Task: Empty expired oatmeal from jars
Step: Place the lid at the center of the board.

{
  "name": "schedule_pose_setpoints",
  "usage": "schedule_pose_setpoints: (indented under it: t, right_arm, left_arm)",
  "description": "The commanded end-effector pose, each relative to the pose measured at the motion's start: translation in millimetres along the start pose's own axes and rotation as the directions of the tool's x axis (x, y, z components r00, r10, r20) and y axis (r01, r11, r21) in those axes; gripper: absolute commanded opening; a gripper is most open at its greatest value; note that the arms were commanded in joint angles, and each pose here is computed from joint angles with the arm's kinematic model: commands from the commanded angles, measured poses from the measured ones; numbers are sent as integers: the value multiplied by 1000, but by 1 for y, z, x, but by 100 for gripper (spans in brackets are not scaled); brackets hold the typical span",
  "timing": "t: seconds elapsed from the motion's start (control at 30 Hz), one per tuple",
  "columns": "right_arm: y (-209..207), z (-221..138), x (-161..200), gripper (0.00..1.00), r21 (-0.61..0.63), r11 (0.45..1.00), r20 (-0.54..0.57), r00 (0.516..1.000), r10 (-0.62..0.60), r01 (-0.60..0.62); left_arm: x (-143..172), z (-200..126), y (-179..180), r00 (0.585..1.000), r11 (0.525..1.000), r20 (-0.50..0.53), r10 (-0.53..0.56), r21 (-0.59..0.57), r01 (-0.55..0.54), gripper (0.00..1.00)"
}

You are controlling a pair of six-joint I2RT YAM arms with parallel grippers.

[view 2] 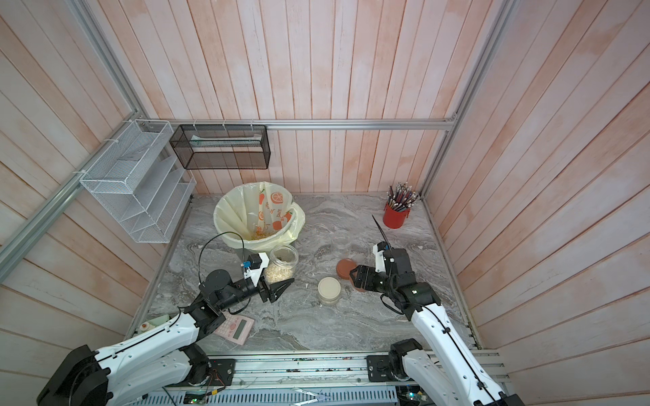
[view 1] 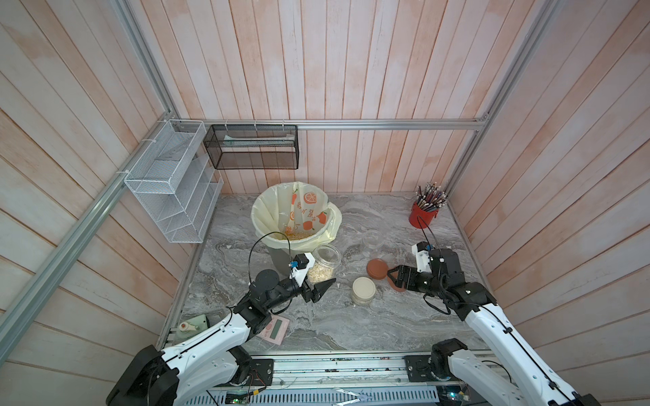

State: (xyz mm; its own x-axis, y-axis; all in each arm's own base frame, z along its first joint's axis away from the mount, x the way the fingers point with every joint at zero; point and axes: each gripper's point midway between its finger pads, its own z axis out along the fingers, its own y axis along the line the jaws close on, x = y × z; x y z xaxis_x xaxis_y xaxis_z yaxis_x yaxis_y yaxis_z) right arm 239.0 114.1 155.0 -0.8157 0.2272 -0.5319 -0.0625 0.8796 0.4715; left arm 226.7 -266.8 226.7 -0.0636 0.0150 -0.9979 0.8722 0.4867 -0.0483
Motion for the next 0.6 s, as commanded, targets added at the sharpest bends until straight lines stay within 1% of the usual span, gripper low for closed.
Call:
schedule_pose_setpoints:
  t: [0.0,0.1,0.17,0.27,0.4,0.57]
  right_arm:
    - [-9,0,-2,48,47,997,18,998,68,-69]
    - [-21,11,12,48,72,989,-3,991,133,-132]
    - [-35,17,20,48,121,975,11,982,187,-187]
    - [-51,25,32,48,163,957,22,971,238,-238]
    - [-67,30,41,49,224,938,34,964,263,-264]
    - [-72,37,47,50,250,933,23,965,263,-260]
  left_arm:
    - [-47,5,-8,988,998,145,61,9,-63,4]
    - [-47,8,-12,987,998,147,58,23,-62,4]
    - [-48,10,-14,987,998,151,53,31,-58,4]
    - [-48,12,-19,988,997,148,50,51,-58,4]
    - [-46,13,-24,989,996,143,48,65,-58,4]
    - [-44,14,-24,989,996,143,45,67,-55,4]
